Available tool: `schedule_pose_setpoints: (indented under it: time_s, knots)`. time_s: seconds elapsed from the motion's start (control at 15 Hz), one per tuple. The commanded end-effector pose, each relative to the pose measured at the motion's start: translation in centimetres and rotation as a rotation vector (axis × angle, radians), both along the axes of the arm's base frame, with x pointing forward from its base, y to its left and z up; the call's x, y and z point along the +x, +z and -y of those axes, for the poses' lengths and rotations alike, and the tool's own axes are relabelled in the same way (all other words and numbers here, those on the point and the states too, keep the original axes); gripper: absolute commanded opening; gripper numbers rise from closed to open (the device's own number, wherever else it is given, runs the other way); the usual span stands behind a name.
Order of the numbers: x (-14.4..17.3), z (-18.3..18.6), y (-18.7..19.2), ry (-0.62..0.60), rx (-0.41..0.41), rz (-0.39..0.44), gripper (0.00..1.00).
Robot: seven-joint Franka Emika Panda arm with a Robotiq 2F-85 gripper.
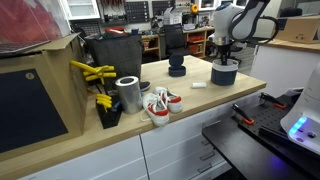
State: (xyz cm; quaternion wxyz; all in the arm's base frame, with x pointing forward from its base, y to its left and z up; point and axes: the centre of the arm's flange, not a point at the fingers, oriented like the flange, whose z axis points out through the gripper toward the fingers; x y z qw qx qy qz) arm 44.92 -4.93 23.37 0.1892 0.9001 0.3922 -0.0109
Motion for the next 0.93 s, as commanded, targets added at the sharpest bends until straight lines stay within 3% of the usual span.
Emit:
schedule_pose_setpoints:
  time_s: [0.0,0.4,0.87]
  knots:
    - [-1.5,0.0,-0.5,-0.002,-0.019,0.014,0.38]
    - [-2.2,-0.1,-1.1,0.016,-0.023,0.001,0.38]
    - [-2.7,-0.5,-1.2,0.009,-0.016,-0.017,0.3]
